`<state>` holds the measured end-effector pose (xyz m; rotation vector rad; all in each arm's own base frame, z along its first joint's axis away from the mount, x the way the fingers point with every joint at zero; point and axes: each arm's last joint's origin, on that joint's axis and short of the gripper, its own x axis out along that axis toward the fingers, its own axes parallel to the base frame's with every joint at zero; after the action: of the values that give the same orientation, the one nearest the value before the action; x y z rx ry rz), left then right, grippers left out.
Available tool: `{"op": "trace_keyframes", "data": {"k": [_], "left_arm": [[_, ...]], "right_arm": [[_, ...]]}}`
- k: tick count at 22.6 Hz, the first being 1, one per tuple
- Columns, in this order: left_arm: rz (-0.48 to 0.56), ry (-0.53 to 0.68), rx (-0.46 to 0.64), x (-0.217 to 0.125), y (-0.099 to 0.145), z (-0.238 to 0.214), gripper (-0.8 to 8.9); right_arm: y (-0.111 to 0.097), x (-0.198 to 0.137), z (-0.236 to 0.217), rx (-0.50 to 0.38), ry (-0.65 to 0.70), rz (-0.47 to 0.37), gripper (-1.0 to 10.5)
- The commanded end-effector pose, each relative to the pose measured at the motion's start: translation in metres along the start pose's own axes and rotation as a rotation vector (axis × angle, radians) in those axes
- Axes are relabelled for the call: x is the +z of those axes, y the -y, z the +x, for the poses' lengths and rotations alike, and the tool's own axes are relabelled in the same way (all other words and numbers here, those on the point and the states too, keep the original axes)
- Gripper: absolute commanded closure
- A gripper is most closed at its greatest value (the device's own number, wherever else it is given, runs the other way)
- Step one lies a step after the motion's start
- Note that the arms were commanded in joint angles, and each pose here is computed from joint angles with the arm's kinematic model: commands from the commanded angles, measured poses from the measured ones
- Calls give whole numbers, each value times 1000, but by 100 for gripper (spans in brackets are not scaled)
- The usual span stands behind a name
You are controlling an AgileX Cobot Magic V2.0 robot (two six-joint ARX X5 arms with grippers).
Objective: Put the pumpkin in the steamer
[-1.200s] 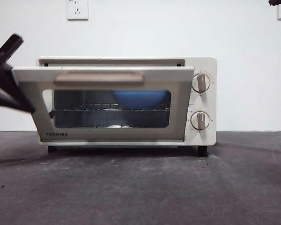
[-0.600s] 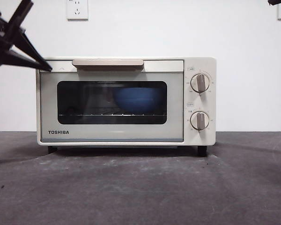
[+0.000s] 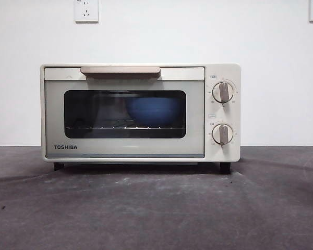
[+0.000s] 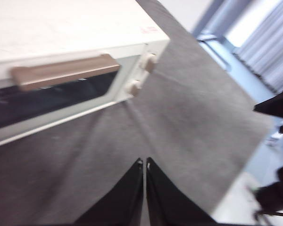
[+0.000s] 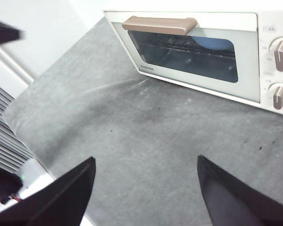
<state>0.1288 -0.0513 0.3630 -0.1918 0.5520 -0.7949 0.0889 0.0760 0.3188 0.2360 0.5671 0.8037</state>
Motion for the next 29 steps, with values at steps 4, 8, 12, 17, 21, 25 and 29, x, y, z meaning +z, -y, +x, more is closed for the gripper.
{"op": "trace_keyframes", "data": {"k": [4,8,12,17,21,25,29], "left_arm": [[128,97,192,-17,22,-44,799],[131,98,255,-24,24,-53,799],[121,105,254,-24,25,-54,799],[122,106,254,-24,25,-54,799],[122,107,254,-24,25,-54,799],[122,107,254,-24,25,-54,799],[133,140,259,-27,21,-50,798]], "right_arm": [[-1,1,0,4,5,-82,633],[0,1,1,-9,5,-97,929],[0,1,0,-14,9,-96,929],[-1,1,0,-13,13,-98,929],[-1,1,0,-13,13,-98,929],[-1,1,0,-13,13,-98,929],[-1,1,0,-12,15,-98,929]]}}
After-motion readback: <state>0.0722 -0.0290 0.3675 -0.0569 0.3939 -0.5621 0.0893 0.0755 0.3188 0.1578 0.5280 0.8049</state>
